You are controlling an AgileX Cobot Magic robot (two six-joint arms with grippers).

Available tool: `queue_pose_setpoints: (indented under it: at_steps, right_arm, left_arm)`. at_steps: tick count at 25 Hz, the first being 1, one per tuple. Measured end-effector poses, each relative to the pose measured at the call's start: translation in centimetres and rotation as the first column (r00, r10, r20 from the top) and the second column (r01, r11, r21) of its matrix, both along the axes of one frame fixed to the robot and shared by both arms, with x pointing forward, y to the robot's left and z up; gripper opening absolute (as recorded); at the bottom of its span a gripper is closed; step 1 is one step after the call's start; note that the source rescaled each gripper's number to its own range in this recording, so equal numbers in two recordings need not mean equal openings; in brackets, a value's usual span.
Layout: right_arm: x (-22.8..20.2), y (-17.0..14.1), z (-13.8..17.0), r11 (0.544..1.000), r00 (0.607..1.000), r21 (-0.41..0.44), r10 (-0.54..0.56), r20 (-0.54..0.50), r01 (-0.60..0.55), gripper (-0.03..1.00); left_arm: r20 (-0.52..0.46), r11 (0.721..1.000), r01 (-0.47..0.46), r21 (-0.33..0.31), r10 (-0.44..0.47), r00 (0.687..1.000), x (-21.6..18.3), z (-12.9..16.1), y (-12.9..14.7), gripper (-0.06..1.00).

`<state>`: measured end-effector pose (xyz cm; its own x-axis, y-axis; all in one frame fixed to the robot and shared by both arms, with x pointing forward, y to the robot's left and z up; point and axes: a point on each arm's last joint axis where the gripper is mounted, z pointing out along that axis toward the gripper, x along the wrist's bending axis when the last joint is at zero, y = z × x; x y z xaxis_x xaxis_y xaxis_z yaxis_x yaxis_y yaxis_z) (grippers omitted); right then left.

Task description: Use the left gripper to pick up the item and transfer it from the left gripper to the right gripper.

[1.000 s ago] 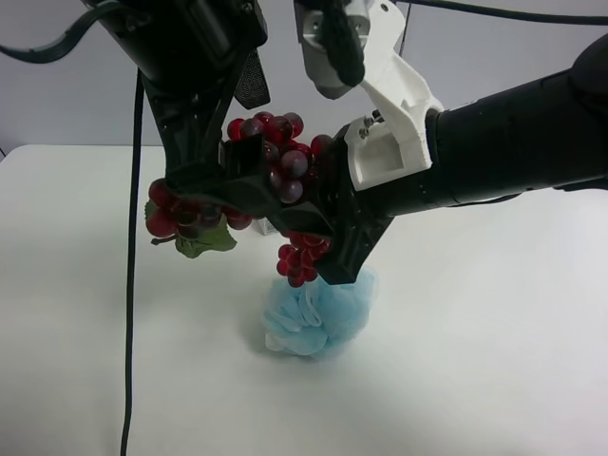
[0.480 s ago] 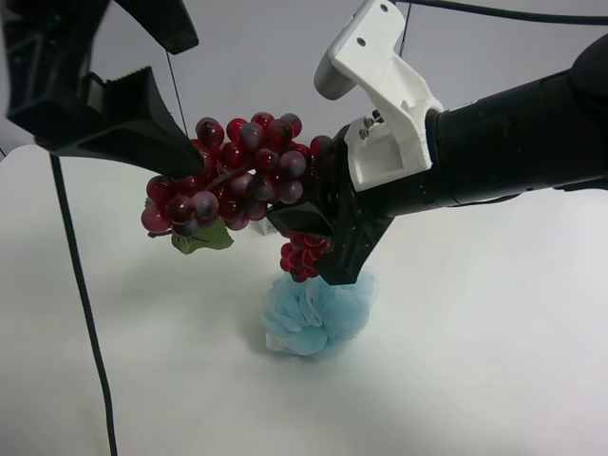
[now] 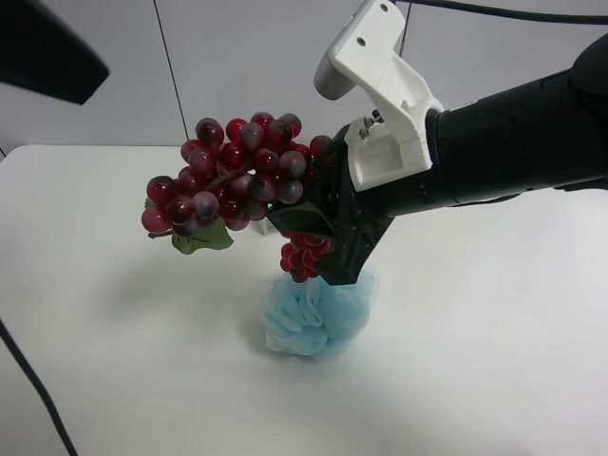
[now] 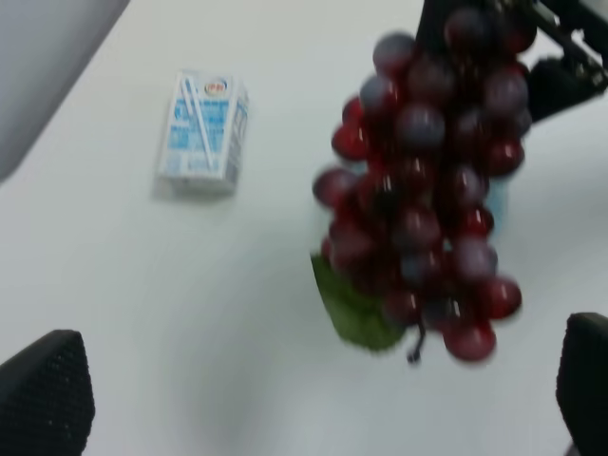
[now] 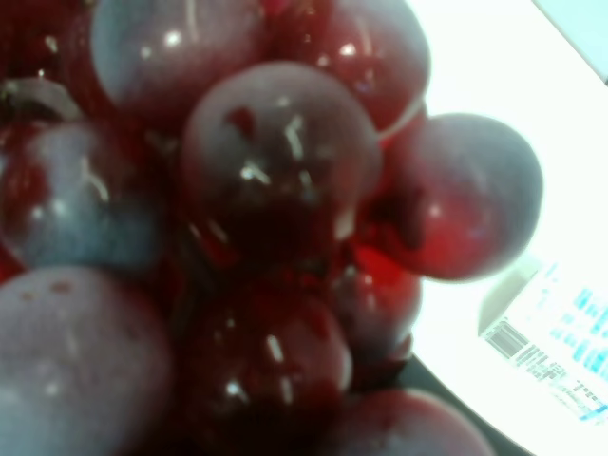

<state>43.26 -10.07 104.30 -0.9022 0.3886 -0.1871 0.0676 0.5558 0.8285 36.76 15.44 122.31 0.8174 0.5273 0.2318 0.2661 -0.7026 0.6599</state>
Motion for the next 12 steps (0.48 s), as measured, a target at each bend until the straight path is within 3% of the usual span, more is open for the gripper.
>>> queue_pose_setpoints:
  at_steps: [7, 12]
  right_arm:
    - [0.0, 0.0, 0.0, 1.0, 1.0, 0.0, 0.0, 0.0, 0.0, 0.0]
    - [0.0, 0.0, 0.0, 1.0, 1.0, -0.001, 0.0, -0.001, 0.0, 0.0]
  left_arm:
    - [-0.102, 0.997, -0.03, 0.073, 0.037, 0.994, -3.1, -6.0, 3.9, 1.0]
    - [-0.143, 0.997, -0.061, 0.044, 0.067, 0.987, -5.6, -9.8, 6.7, 1.0]
